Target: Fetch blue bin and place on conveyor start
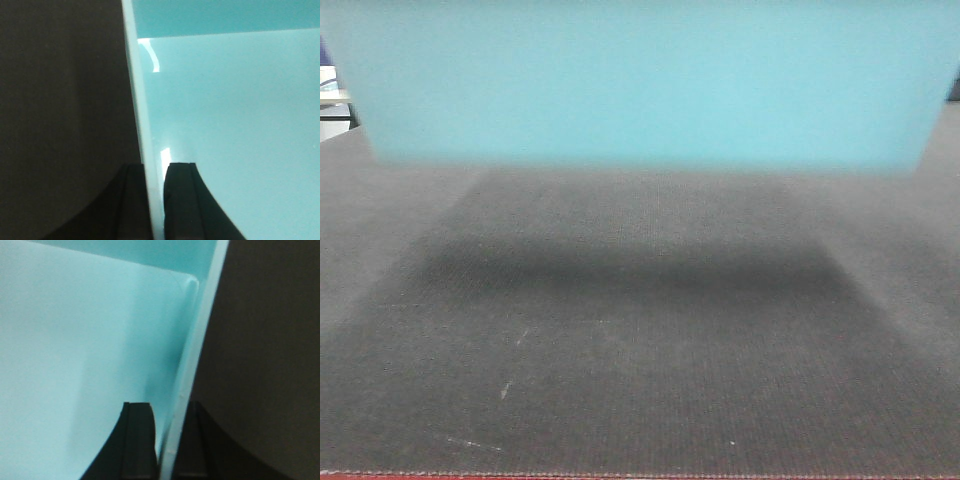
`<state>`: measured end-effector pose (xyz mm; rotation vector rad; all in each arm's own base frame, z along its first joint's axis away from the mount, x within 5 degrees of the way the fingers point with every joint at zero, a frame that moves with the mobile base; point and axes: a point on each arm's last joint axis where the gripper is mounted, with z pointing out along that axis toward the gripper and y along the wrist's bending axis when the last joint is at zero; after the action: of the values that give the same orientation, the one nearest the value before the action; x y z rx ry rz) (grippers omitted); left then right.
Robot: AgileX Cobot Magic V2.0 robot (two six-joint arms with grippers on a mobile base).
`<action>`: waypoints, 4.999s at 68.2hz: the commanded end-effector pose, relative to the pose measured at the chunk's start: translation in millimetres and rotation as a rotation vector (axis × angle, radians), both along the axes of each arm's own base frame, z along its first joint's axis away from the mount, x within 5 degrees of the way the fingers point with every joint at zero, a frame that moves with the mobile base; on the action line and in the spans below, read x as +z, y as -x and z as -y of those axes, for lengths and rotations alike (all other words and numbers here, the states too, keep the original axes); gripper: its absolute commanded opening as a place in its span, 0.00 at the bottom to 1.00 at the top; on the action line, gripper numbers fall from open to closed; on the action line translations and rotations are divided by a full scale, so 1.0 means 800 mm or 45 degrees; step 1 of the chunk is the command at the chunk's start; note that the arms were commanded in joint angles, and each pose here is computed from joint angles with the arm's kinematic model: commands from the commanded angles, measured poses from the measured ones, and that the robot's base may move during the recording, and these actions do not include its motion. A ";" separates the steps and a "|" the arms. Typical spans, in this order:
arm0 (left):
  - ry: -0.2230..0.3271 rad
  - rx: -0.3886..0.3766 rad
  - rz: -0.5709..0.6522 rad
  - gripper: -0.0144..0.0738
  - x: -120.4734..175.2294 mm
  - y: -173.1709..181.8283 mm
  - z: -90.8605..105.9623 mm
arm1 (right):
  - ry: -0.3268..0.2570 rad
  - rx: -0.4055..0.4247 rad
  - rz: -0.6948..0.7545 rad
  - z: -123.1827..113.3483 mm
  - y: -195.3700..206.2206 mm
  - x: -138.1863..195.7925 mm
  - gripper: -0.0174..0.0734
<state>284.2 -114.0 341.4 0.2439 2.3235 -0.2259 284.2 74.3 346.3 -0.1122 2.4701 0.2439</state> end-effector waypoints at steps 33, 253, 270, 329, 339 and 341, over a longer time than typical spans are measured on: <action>-0.012 -0.024 -0.111 0.05 -0.101 -0.022 0.016 | 0.018 0.001 0.031 -0.004 -0.016 -0.097 0.08; 0.005 0.368 0.946 0.04 -0.080 0.293 -0.146 | 0.134 -0.320 1.104 0.098 0.298 -0.055 0.01; 0.074 0.396 1.008 0.04 -0.166 0.285 -0.144 | 0.134 -0.320 1.104 0.098 0.298 -0.055 0.01; 0.073 0.400 0.986 0.04 -0.168 0.285 -0.145 | 0.133 -0.320 1.106 0.098 0.298 -0.055 0.01; 0.073 0.400 0.986 0.04 -0.168 0.285 -0.145 | 0.128 -0.325 1.143 0.098 0.298 -0.053 0.01; 0.073 0.400 0.986 0.04 -0.168 0.285 -0.145 | 0.112 -0.338 1.150 0.097 0.298 -0.052 0.01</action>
<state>57.1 1.5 203.5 -0.0628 1.5845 -0.0288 45.8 -3.4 300.2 0.0564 1.6262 -0.0310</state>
